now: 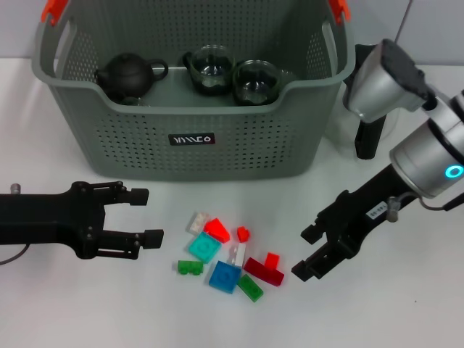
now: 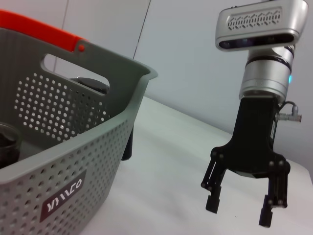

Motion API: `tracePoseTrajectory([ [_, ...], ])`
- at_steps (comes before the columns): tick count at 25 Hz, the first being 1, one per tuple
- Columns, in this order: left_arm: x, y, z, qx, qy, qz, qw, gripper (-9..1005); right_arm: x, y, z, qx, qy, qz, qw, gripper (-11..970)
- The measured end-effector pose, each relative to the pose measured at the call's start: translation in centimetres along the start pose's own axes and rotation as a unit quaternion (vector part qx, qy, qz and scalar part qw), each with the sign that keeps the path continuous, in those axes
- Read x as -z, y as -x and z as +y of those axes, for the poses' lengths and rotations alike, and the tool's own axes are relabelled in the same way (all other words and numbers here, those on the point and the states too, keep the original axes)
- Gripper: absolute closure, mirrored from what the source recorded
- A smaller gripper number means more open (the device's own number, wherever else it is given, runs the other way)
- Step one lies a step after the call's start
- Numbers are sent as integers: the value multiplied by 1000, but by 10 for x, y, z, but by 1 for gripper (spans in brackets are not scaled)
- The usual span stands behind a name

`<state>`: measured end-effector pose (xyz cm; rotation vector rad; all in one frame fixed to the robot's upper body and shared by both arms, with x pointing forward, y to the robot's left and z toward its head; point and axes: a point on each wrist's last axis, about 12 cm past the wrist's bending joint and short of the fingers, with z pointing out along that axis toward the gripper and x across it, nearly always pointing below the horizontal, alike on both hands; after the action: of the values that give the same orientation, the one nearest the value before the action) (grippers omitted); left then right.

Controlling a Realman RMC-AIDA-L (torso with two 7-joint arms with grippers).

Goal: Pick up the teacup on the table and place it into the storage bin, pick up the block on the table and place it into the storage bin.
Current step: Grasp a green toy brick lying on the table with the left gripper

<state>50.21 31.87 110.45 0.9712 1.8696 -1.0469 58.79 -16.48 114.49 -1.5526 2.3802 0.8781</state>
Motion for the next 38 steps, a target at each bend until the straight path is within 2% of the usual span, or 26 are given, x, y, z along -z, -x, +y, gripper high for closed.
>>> tracePoseTrajectory([
  [6, -1, 1, 1, -2, 2, -1, 1000, 120, -8, 8, 0, 27, -16, 7, 999, 141],
  [22, -2, -2, -1, 6, 2, -6, 1000, 121, -5, 10, -1, 81, -20, 6, 996, 169],
  [28, -4, -2, 1, 8, 6, -9, 1000, 121, -6, 14, 0, 114, -31, 43, 992, 251],
  [38, -9, -7, 2, 30, 15, -38, 999, 121, -20, 34, 8, 206, -72, 123, 968, 250],
])
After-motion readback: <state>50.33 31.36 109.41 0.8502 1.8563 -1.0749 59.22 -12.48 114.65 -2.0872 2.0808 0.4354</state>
